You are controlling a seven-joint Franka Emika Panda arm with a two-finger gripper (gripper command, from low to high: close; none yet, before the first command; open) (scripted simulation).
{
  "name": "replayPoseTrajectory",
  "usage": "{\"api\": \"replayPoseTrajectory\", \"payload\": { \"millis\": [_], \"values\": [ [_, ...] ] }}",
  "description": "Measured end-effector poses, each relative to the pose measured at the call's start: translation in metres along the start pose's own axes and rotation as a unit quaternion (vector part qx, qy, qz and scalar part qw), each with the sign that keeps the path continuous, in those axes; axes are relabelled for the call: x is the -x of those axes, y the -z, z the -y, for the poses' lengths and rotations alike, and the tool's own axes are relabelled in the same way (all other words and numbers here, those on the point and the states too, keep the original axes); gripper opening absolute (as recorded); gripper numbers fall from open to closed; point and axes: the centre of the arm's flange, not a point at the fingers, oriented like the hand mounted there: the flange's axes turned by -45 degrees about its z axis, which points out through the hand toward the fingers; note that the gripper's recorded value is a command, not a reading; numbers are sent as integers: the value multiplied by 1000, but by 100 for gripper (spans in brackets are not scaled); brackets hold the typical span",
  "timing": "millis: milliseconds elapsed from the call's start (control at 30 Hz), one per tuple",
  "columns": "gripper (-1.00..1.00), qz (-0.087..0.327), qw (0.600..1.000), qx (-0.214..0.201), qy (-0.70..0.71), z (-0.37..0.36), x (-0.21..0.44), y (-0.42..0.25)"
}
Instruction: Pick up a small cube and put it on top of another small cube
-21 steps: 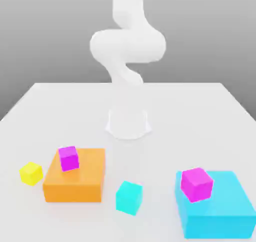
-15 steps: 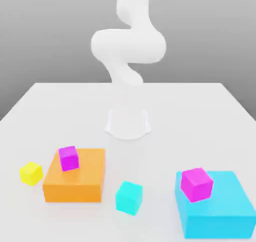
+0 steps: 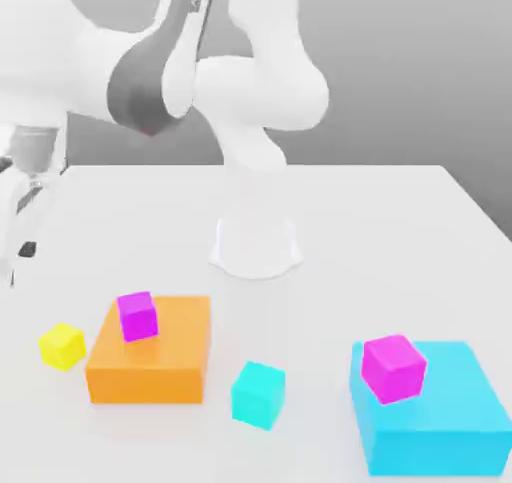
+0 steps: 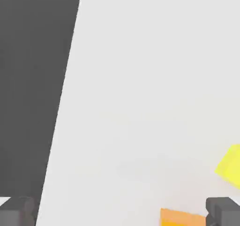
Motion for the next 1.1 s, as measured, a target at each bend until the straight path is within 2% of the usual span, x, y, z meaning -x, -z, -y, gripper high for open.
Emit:
{"api": "replayPoseTrajectory", "payload": {
  "millis": [167,367,400,633,833,900,1100],
  "values": [
    [0,39,984,56,-166,-66,-14,-76],
    [0,47,978,65,-194,-82,-6,-140],
    [-100,47,978,66,-194,-83,-4,-149],
    [-100,46,978,65,-194,-84,-4,-150],
    [-100,47,978,65,-193,-77,-10,-96],
    [-100,51,986,60,-144,-46,15,-78],
    [-100,67,993,40,85,51,175,-17]
  ]
}}
